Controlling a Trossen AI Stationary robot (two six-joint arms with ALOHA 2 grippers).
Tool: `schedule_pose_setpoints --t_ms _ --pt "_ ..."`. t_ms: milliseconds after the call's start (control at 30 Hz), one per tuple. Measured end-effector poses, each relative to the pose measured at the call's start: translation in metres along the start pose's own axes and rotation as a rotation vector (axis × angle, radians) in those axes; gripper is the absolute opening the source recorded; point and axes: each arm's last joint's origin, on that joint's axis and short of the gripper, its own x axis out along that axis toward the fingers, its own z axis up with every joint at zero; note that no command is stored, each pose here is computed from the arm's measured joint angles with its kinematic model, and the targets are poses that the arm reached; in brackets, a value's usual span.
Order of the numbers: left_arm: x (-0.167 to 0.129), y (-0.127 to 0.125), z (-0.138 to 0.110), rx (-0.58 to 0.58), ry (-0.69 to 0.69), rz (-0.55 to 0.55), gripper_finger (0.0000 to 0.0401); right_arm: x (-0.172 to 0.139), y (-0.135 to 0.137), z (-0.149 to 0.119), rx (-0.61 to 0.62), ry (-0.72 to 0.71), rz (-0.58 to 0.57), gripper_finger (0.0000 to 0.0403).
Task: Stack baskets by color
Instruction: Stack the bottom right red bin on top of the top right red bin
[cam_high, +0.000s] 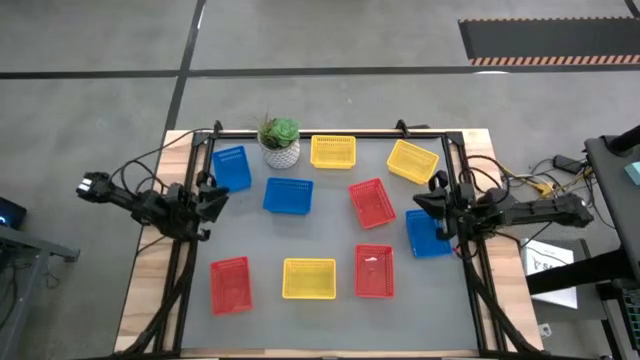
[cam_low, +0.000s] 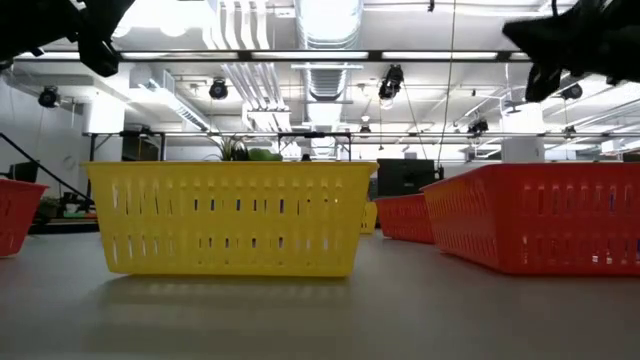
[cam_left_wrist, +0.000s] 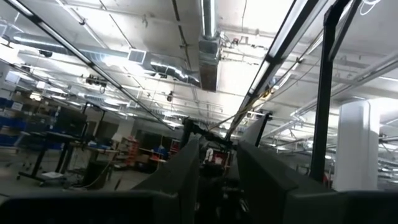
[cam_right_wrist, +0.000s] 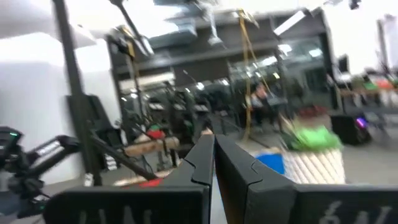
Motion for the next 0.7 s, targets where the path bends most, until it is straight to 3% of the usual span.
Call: schedule_pose_setpoints --t_ms 233,433,700 --pt "0.006 -0.003 0.002 0.042 0.015 -0.002 0.0095 0.009 0.011 0.001 -0.047 -0.049 0.082 0.0009" --pt "0.01 -0.006 0.0 0.061 0.002 -0.001 0.0095 0.03 0.02 -0.008 -0.107 0.064 0.108 0.0009" --pt "0.015 -0.009 -0.015 0.099 0.092 -0.01 0.0095 0.068 0.038 -0.012 -0.192 0.186 0.162 0.0009"
